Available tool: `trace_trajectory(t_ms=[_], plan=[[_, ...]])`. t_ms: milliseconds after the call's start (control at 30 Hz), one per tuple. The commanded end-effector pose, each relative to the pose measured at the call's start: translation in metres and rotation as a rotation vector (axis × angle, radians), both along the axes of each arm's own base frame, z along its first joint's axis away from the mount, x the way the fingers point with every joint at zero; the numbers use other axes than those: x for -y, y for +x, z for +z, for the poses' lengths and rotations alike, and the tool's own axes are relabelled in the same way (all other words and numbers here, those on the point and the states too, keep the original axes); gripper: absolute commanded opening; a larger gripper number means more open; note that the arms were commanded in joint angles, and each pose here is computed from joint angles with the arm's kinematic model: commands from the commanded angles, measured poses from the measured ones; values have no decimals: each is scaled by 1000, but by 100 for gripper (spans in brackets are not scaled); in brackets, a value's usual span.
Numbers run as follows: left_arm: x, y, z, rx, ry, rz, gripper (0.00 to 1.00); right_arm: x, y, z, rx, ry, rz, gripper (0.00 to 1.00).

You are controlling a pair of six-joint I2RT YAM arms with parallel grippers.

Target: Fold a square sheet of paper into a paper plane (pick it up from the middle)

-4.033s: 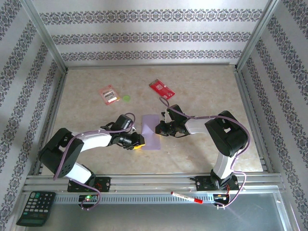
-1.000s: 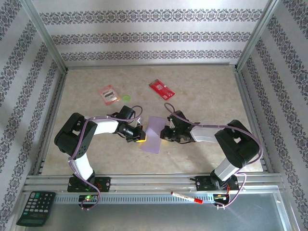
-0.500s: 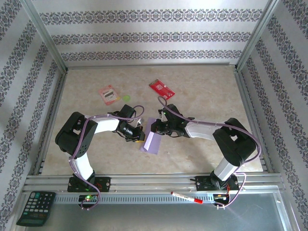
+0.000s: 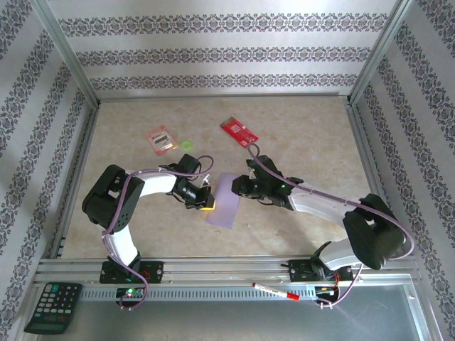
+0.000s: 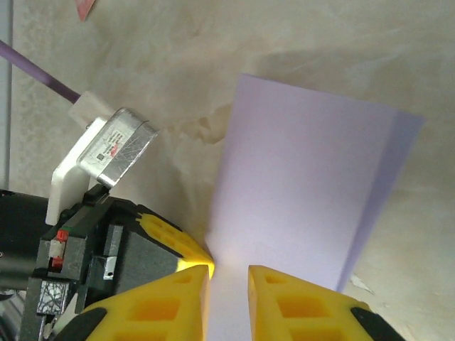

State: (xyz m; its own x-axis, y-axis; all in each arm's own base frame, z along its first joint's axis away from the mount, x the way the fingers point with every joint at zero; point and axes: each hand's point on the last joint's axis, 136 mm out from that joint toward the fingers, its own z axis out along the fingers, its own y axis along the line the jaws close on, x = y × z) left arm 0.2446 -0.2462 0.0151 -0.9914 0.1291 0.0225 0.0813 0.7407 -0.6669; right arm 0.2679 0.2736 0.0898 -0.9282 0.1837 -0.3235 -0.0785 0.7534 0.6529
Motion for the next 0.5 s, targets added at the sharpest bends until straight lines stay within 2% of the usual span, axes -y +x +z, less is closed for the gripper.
trace_trajectory(t_ms=[0, 67, 167, 467], plan=[[-31, -24, -34, -112, 165, 7, 0, -31, 3, 3, -23, 94, 81, 14], [-31, -25, -35, -113, 165, 8, 0, -43, 7, 1, -48, 125, 98, 6], [-32, -26, -35, -112, 167, 9, 0, -55, 13, -5, -75, 144, 108, 0], [-31, -25, -36, -114, 168, 9, 0, -71, 20, -35, -157, 154, 103, 0]])
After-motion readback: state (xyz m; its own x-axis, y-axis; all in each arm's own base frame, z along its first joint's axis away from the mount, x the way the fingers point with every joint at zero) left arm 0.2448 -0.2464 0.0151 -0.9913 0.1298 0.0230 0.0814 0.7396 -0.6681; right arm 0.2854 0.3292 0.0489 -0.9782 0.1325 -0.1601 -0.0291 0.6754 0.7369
